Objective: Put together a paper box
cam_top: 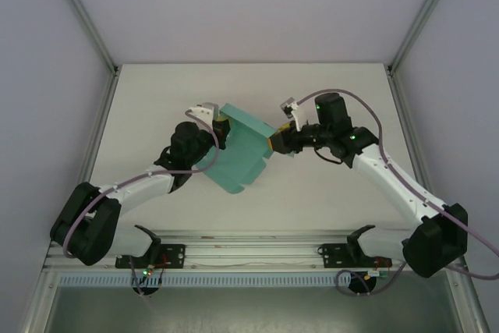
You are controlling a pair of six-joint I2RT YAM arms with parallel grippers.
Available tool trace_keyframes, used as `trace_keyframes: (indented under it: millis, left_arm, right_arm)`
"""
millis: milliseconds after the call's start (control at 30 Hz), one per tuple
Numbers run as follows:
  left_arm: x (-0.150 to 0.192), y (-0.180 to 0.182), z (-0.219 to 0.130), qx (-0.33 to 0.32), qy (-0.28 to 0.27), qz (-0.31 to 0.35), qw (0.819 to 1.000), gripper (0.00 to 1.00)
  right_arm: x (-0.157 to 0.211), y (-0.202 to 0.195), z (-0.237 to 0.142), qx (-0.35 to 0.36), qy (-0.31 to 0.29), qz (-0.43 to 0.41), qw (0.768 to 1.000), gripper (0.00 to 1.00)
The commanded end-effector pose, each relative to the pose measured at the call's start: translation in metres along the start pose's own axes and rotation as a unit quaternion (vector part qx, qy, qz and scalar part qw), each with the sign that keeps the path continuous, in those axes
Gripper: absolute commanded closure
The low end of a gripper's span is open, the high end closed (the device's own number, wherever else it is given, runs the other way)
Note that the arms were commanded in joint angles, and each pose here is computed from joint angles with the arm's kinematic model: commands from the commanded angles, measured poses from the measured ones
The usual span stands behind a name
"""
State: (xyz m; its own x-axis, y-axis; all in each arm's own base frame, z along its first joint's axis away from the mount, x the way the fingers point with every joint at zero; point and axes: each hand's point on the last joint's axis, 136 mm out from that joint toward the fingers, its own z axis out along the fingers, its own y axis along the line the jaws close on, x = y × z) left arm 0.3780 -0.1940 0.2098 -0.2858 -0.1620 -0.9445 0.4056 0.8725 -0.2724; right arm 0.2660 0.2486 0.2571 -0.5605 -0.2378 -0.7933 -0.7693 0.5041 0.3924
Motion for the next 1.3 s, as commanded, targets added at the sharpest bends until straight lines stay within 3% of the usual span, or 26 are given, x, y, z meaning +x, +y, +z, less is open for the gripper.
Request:
trace_keyframes:
  millis: [0, 133, 300, 733, 833, 1100, 1267]
  left_arm:
    - [-0.013, 0.014, -0.001, -0.053, -0.005, 0.010, 0.999, 1.00]
    - [-0.008, 0.016, 0.000, -0.055, 0.005, 0.012, 0.998, 1.00]
    - [-0.009, 0.016, -0.001, -0.055, 0.003, 0.011, 0.998, 1.00]
    - [-0.010, 0.020, 0.001, -0.074, 0.013, -0.015, 0.997, 1.00]
    - [-0.008, 0.017, 0.005, -0.061, 0.015, -0.018, 0.998, 1.00]
    - [0.002, 0.021, 0.007, -0.082, 0.026, -0.004, 0.996, 1.00]
    - [0.000, 0.033, 0.002, -0.121, 0.022, -0.006, 0.992, 1.00]
  right_arm:
    - [-0.015, -0.007, -0.024, 0.070, -0.049, -0.020, 0.996, 0.29]
    - [-0.041, -0.014, -0.049, 0.128, -0.125, -0.012, 0.984, 0.00]
    - [-0.064, -0.018, -0.056, 0.147, -0.157, -0.009, 0.976, 0.00]
    - [-0.029, -0.064, 0.010, 0.175, -0.057, 0.016, 0.983, 0.00]
    - [-0.036, -0.076, 0.019, 0.224, -0.087, 0.005, 0.971, 0.00]
    - [-0.060, -0.104, 0.003, 0.375, -0.202, 0.036, 0.904, 0.00]
    - [-0.045, -0.097, -0.011, 0.380, -0.168, 0.032, 0.909, 0.00]
